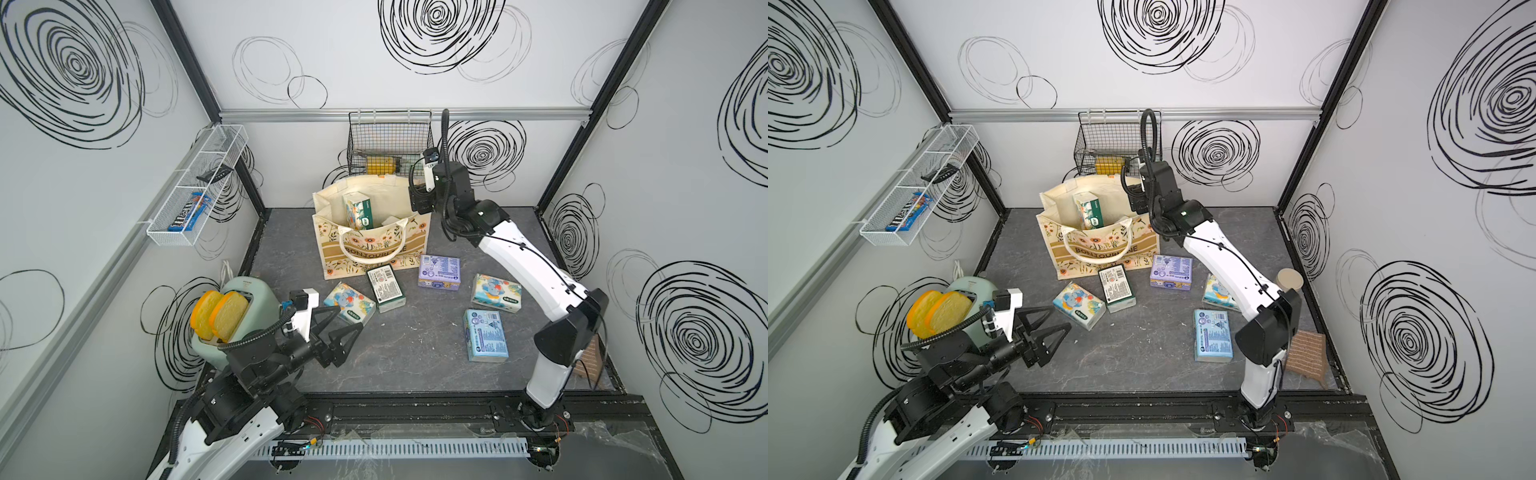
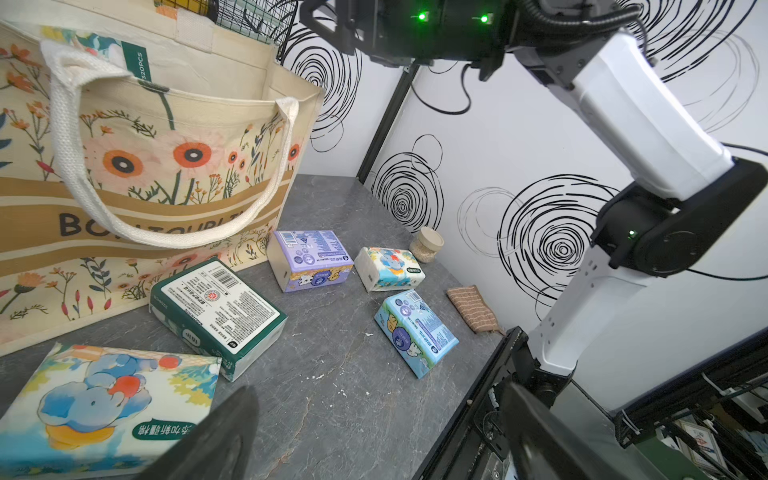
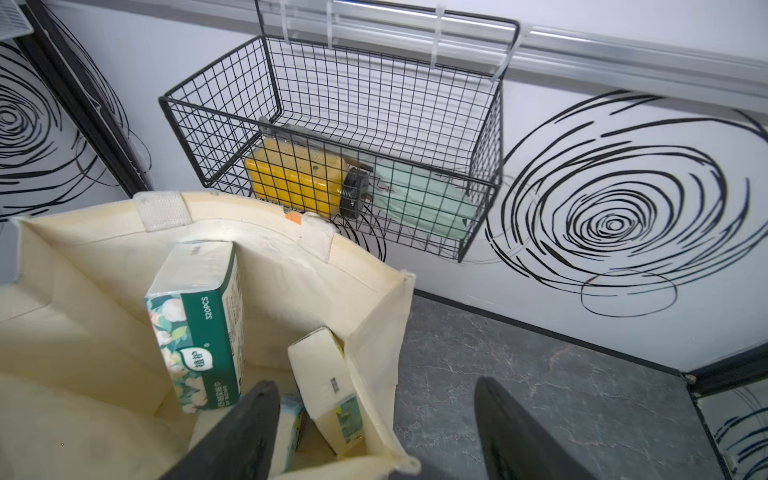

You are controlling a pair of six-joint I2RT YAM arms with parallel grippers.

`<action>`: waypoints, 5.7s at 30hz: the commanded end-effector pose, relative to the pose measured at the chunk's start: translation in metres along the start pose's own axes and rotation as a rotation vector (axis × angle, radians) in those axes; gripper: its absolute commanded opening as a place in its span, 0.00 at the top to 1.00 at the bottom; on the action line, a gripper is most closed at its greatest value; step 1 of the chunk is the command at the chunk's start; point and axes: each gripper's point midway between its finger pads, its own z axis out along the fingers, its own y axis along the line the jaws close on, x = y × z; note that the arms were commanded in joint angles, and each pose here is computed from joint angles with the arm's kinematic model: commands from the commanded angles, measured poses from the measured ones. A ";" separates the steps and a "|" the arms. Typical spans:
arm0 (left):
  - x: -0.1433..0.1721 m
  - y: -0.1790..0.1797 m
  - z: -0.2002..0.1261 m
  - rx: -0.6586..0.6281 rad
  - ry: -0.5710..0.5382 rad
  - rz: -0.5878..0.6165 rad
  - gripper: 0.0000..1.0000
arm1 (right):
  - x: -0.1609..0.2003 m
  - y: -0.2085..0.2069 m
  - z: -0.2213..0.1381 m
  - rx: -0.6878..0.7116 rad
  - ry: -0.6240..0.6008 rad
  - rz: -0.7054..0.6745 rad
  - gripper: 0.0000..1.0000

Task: Put tissues into the canvas bag
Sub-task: Place the pack of facial tissues in the canvas bag, then move the pack of facial tissues to the center of the board, then pick up the pack of facial tissues from the center of the board.

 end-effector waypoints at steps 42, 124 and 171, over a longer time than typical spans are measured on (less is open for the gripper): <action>0.157 -0.010 0.115 0.135 0.423 -0.278 0.11 | 0.412 -0.047 -0.143 -0.180 0.552 0.915 0.00; 0.263 0.093 0.192 -0.186 0.756 -0.158 0.66 | 0.467 0.018 -0.176 -0.450 0.743 1.094 0.02; 0.027 0.010 0.121 -0.043 0.253 -0.069 0.04 | 0.331 0.008 -0.145 -0.542 0.383 0.719 0.47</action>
